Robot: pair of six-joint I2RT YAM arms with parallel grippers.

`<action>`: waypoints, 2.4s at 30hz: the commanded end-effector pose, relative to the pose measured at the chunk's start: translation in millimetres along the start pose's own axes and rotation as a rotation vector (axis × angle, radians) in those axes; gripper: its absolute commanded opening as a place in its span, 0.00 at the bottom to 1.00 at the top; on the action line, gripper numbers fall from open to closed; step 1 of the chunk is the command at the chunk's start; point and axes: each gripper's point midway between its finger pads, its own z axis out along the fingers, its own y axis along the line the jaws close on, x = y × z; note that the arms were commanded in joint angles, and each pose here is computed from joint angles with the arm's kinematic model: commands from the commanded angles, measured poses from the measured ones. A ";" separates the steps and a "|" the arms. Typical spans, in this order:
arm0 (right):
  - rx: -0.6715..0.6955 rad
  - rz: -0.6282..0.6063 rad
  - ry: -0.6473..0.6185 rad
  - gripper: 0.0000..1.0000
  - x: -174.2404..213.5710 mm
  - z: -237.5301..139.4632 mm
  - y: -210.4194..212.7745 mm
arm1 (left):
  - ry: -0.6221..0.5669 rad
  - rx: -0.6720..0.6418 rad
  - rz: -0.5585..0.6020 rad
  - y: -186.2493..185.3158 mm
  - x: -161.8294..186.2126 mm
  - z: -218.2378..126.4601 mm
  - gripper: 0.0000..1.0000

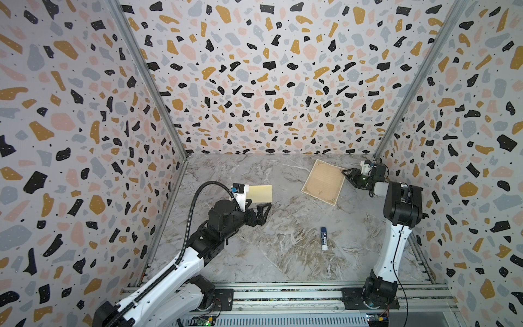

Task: Place the letter into the envelope and seal it
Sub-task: 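Grasp the beige letter's far edge with the right gripper while the left arm advances, then lift the beige letter with the right gripper and swing it toward the left gripper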

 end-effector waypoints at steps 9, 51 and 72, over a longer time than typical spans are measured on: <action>-0.007 -0.015 0.050 0.46 5.4 25.8 9.9 | -0.064 0.006 0.039 -6.6 -19.6 -5.5 1.00; -0.605 -1.014 -0.176 0.00 73.5 -210.7 416.4 | -0.354 0.128 0.429 -59.3 -87.0 -74.2 1.00; -0.791 -1.367 0.071 0.00 268.4 -245.2 433.5 | -0.400 0.214 0.842 -92.3 -89.3 -100.4 0.96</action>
